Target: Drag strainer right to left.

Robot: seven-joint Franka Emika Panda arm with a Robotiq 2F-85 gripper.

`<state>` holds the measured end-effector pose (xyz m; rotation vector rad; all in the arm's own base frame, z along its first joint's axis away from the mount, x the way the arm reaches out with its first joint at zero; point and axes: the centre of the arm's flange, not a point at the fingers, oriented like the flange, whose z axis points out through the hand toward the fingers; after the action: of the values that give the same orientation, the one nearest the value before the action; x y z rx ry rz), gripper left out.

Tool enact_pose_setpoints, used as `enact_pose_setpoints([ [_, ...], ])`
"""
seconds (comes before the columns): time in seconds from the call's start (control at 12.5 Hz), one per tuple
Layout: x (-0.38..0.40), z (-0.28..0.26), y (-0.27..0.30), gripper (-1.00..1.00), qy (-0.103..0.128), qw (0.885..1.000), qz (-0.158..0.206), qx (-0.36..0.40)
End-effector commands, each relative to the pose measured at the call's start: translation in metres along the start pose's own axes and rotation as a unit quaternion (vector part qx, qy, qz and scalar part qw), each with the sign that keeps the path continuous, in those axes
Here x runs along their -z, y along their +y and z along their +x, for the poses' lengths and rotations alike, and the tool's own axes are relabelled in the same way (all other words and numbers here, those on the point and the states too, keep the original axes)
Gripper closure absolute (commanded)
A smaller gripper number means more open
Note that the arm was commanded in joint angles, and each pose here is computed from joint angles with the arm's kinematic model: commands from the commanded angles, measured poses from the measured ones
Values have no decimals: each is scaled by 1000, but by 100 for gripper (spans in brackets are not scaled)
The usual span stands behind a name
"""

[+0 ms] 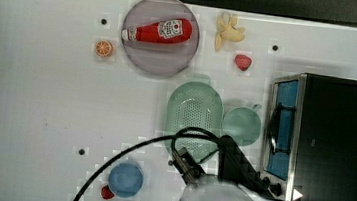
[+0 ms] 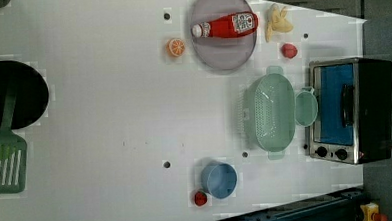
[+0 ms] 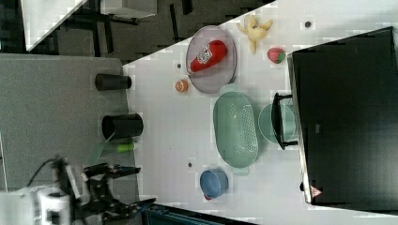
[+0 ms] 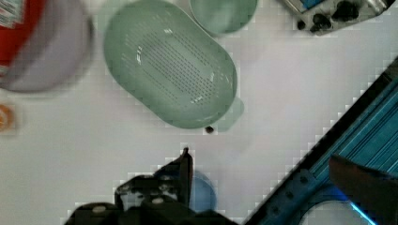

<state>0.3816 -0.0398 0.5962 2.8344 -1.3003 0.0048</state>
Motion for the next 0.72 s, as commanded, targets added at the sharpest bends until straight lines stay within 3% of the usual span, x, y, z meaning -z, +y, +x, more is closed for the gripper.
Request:
enact_pose_setpoints([
  [0.08, -36, 12, -21, -100, -11, 1000, -18, -11],
  [0.4, -141, 33, -51, -100, -20, 995, -35, -88],
  [0.72, -255, 48, -78, -100, -8, 972, -26, -233],
])
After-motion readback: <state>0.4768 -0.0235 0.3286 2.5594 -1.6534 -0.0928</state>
